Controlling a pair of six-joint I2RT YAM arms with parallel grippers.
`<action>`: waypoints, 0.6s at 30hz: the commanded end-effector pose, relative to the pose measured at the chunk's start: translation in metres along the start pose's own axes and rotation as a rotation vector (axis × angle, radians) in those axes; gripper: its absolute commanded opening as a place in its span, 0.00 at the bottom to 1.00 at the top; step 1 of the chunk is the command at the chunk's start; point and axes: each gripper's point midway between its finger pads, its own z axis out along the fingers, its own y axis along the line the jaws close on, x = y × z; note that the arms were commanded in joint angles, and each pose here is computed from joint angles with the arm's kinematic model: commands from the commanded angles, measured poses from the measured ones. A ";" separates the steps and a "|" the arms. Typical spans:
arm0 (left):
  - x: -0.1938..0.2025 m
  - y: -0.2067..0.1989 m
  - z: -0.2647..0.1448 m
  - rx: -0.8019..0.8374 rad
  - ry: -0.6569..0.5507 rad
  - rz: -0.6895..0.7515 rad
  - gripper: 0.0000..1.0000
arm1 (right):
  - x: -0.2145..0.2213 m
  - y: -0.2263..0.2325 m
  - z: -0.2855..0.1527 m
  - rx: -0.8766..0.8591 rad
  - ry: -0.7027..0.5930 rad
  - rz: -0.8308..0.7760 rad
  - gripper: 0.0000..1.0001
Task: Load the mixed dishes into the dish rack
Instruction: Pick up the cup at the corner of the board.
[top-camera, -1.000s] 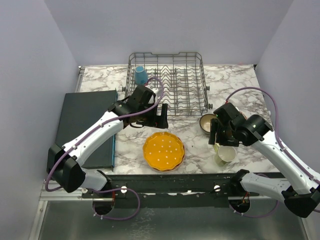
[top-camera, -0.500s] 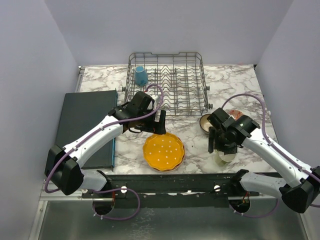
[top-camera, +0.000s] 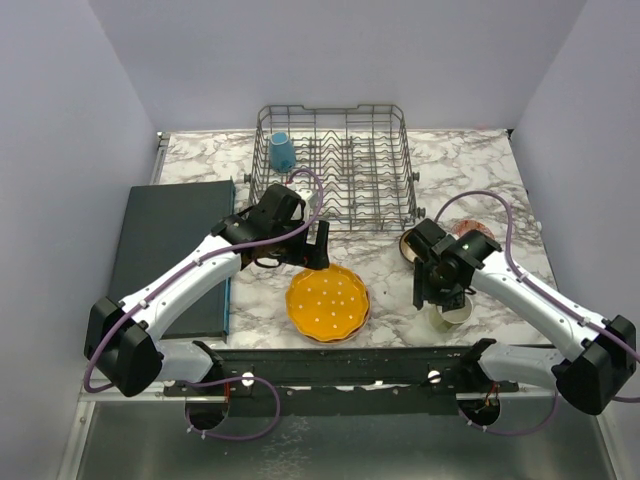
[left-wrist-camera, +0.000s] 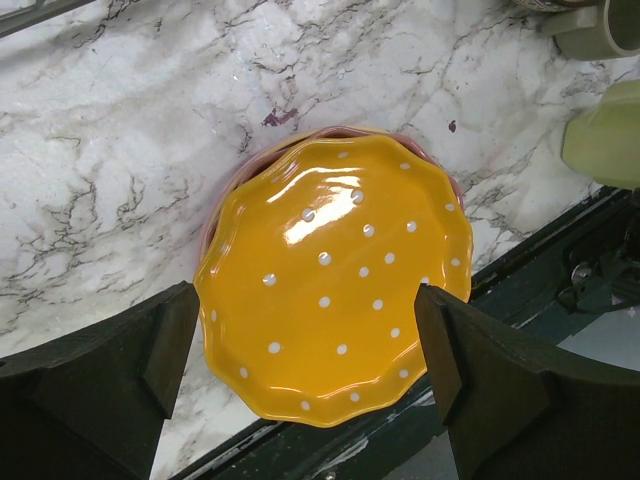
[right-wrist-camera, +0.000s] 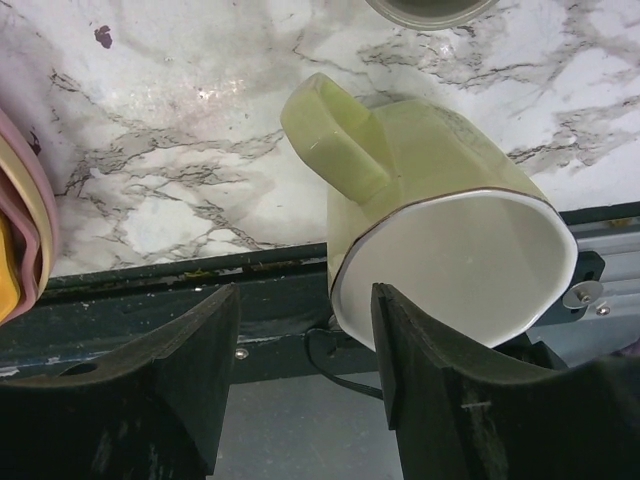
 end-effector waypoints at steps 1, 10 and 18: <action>-0.003 0.005 -0.002 -0.027 -0.031 0.023 0.98 | 0.000 0.002 0.008 0.004 -0.008 -0.004 0.60; -0.002 0.006 0.001 -0.033 -0.024 0.021 0.97 | 0.001 -0.001 0.013 0.036 0.004 0.010 0.50; -0.002 0.006 0.001 -0.033 -0.024 0.024 0.98 | 0.002 -0.001 0.019 0.064 0.028 0.002 0.43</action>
